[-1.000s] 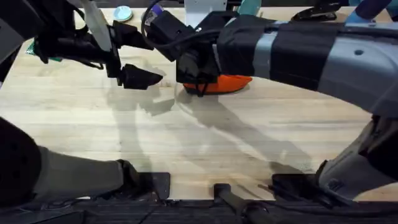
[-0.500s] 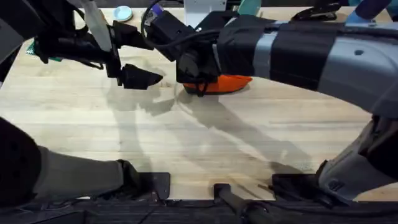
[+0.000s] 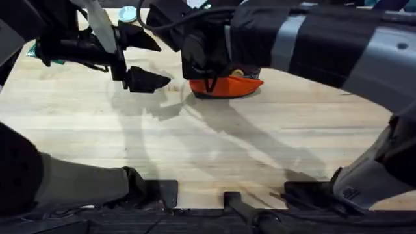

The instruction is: Unzip the bag, pick up the pens from the table one at a time and place them inside, then zip the bag closed.

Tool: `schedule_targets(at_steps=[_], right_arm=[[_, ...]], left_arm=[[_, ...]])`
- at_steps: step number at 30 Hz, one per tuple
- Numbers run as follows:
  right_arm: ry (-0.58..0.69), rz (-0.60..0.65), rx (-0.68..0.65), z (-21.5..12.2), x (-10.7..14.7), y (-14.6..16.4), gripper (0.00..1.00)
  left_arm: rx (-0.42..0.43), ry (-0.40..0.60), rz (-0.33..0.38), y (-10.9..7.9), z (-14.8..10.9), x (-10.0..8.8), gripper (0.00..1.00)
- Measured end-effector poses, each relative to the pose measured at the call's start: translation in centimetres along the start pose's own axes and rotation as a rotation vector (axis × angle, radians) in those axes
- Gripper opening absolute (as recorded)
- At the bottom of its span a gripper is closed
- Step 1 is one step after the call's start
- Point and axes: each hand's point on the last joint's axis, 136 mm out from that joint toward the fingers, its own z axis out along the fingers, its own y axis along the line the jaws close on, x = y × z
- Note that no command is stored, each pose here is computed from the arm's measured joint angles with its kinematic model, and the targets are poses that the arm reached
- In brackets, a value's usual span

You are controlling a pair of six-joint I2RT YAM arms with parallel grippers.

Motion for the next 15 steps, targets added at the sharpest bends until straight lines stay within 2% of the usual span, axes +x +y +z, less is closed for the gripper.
schedule_targets(at_steps=[15], right_arm=[[0.012,-0.012,0.023,-0.10,0.27,-0.55,0.031]], left_arm=[[-0.007,-0.041,0.017,0.26,-0.02,-0.73,0.995]])
